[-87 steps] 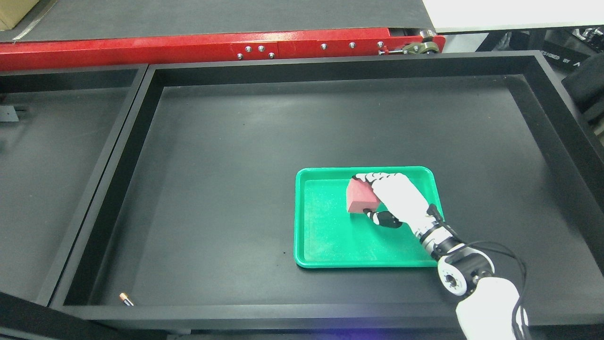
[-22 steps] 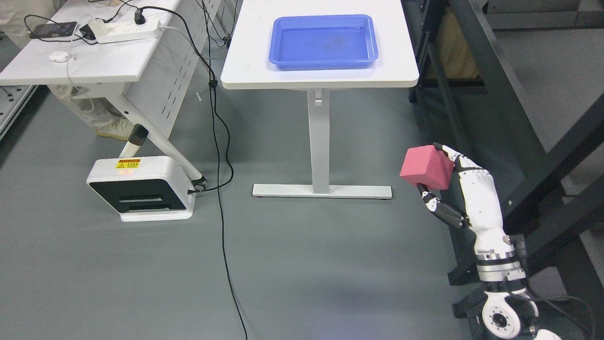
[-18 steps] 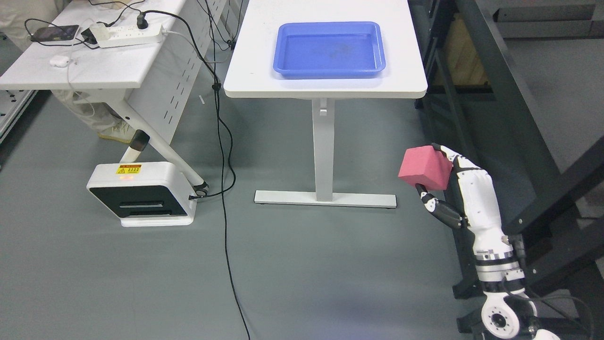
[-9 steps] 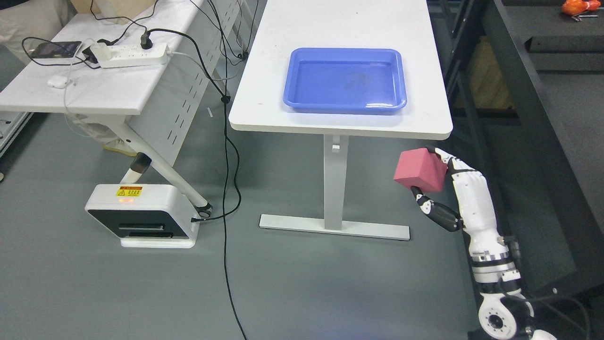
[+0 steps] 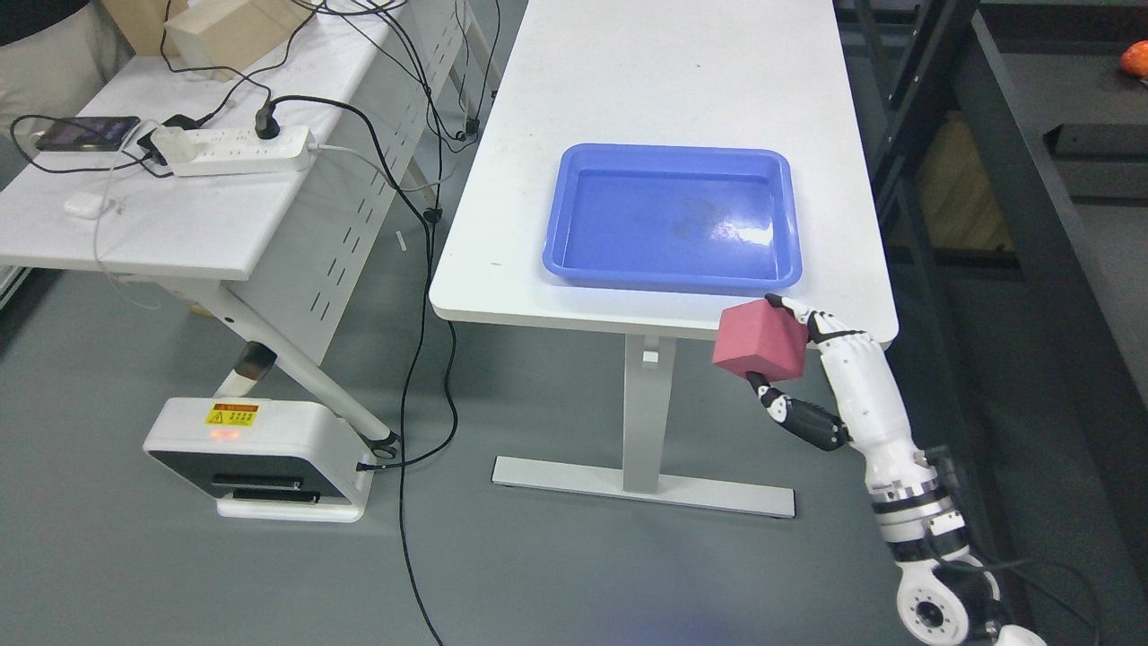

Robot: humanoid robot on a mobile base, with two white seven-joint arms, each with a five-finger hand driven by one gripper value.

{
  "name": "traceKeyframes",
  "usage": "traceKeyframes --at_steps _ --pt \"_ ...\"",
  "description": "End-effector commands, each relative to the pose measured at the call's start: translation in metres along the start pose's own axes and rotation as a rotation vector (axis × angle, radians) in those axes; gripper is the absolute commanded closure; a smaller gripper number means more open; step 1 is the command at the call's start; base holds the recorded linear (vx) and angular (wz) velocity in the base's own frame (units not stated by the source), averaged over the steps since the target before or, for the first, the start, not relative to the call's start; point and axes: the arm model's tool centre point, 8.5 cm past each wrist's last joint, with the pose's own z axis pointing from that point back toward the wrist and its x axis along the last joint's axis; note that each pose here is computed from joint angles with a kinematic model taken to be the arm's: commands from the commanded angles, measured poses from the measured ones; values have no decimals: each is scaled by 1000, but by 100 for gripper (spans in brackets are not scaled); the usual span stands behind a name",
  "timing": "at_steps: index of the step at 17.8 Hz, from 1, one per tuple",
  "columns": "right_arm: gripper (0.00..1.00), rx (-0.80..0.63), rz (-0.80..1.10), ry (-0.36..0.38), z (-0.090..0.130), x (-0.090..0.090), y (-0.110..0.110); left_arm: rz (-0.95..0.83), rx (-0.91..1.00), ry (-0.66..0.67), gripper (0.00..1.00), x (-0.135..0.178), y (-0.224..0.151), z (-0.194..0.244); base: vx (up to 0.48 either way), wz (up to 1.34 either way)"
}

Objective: Pick pink block from left shelf to tray
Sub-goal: 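Lower the pink cube into the blue tray and open the right hand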

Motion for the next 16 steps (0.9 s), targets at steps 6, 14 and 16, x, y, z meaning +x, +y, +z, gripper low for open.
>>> traceKeyframes --at_steps 6,14,16 --pt "97 55 12 -57 -13 10 5 9 14 -47 0 25 9 -1 240 -5" --pt "97 168 84 -78 -12 16 21 9 14 -47 0 25 9 -1 230 -8" --pt "97 218 118 -85 -6 19 32 9 14 -47 0 25 9 -1 196 -33"
